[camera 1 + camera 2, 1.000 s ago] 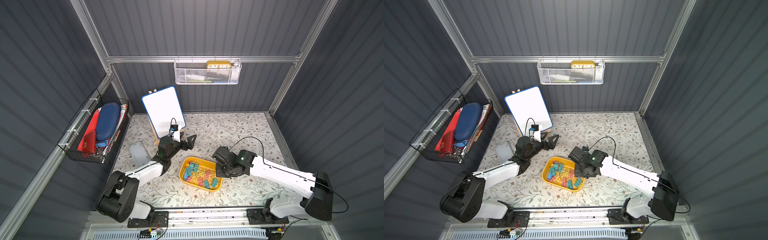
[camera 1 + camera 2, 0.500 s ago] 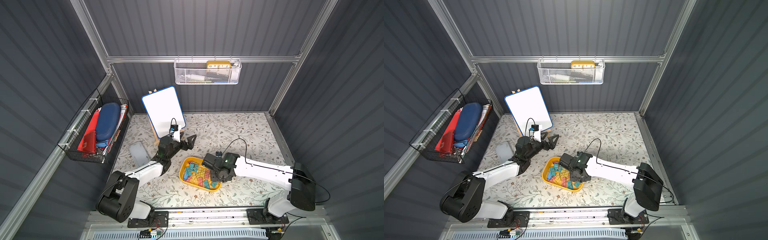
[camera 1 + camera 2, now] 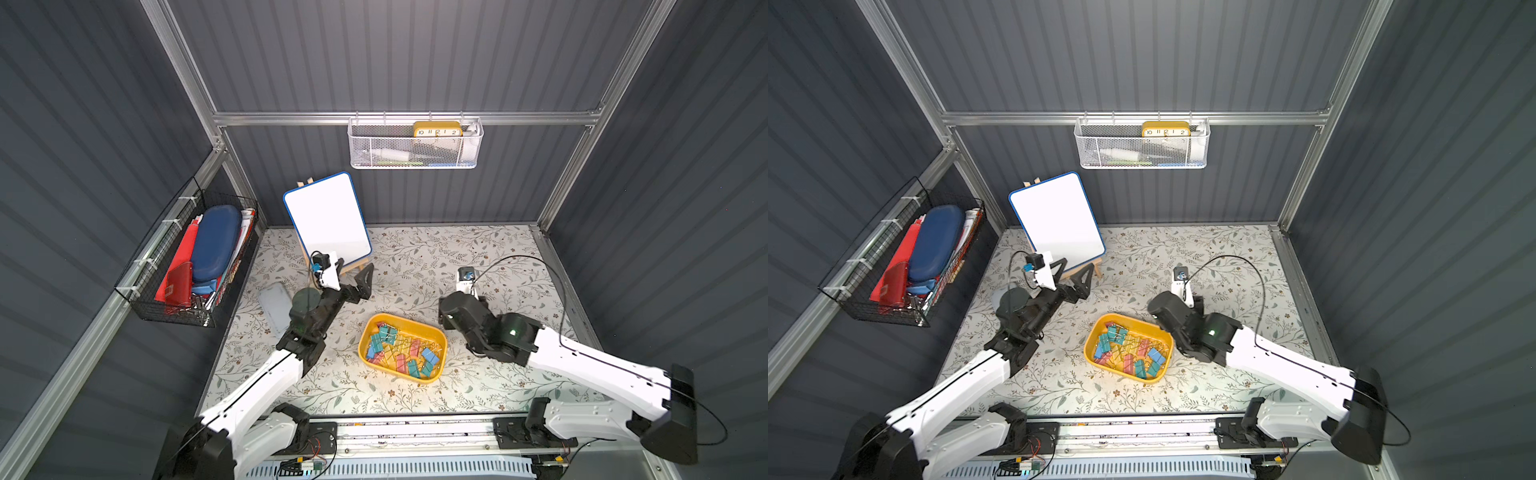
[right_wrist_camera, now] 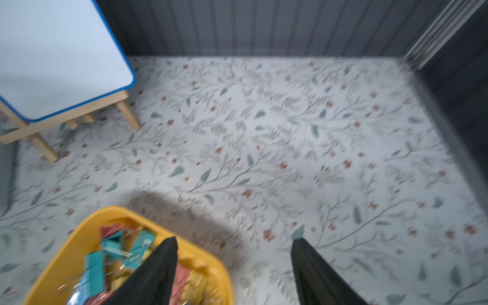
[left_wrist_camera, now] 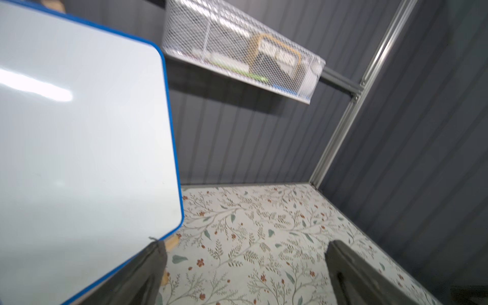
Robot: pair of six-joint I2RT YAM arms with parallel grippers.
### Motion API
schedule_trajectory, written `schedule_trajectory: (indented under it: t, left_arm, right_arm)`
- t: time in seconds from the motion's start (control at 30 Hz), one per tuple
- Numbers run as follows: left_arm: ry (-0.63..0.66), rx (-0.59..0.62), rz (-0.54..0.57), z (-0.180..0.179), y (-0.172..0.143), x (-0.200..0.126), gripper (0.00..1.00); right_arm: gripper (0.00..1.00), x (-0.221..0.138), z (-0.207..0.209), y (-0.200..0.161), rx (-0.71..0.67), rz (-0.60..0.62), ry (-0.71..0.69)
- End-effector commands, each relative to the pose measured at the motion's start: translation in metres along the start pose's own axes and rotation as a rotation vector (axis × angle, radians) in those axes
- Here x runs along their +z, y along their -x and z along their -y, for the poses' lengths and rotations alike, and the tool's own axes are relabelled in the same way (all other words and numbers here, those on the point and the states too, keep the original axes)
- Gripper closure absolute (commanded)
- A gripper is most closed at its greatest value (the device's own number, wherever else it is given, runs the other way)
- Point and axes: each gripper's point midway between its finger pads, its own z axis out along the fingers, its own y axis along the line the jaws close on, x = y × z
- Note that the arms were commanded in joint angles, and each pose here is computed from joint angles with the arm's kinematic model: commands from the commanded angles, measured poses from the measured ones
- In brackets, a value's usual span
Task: Put the binder clips in the storage box
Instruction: Place the binder clip in the storage box, then reset both arms
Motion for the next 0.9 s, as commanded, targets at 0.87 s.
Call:
schedule_trajectory:
  t: [0.87]
  left_arm:
    - [0.565,0.220,0.097,-0.223,-0.043,-0.027,0.01]
  right_arm:
    - [0.01,0.159,0.221,-0.071,0.179,0.127,-0.269]
